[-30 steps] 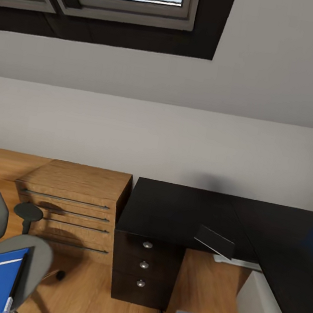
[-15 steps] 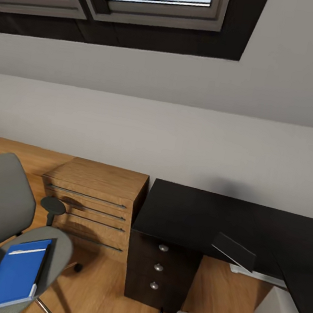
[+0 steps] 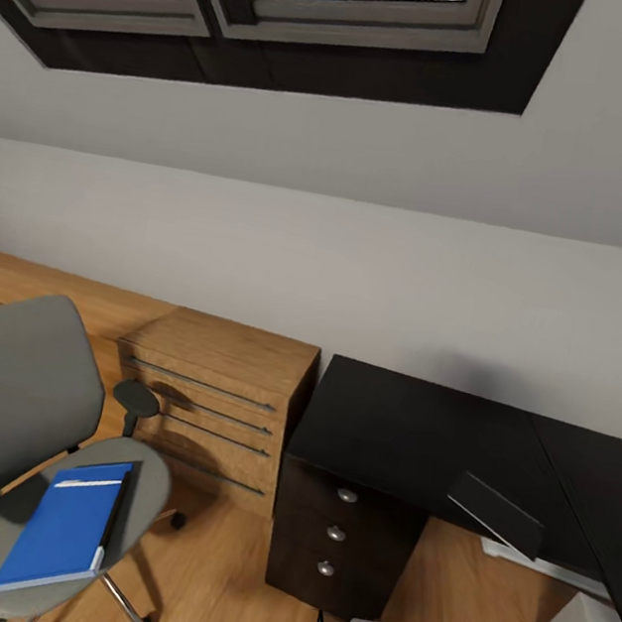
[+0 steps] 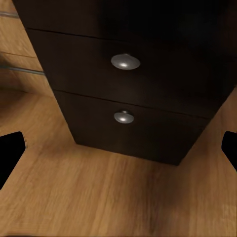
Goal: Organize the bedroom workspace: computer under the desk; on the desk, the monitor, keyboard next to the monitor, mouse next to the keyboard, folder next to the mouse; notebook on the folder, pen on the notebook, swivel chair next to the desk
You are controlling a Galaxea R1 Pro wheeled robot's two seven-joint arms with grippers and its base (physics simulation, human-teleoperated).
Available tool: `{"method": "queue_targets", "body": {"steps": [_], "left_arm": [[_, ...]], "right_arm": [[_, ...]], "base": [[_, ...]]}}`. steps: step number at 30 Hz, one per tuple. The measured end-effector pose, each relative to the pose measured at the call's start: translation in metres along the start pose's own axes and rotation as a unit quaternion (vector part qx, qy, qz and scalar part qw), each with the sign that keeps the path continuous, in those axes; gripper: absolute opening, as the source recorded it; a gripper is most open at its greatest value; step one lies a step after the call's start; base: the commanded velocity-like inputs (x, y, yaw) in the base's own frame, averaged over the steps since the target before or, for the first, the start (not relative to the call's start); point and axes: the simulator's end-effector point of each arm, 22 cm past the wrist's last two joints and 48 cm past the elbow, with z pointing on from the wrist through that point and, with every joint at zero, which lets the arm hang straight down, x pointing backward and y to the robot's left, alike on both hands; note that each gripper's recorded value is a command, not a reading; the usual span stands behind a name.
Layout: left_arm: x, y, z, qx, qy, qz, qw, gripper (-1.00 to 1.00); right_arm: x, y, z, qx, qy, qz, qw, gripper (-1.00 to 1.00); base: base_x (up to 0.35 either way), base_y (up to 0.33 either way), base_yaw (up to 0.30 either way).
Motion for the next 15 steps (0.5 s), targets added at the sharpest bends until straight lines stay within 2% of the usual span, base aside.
{"method": "queue_targets", "body": {"steps": [15], "left_arm": [[0.0067,0.0015,0.0002,-0.002,0.008,0.004,1.0000,1.00]], "right_arm": [[0.0085,0.0019,0.0001,-0.003,0.008,-0.003,1.0000,1.00]], "base": [[0.000,0.000,0.182]]}}
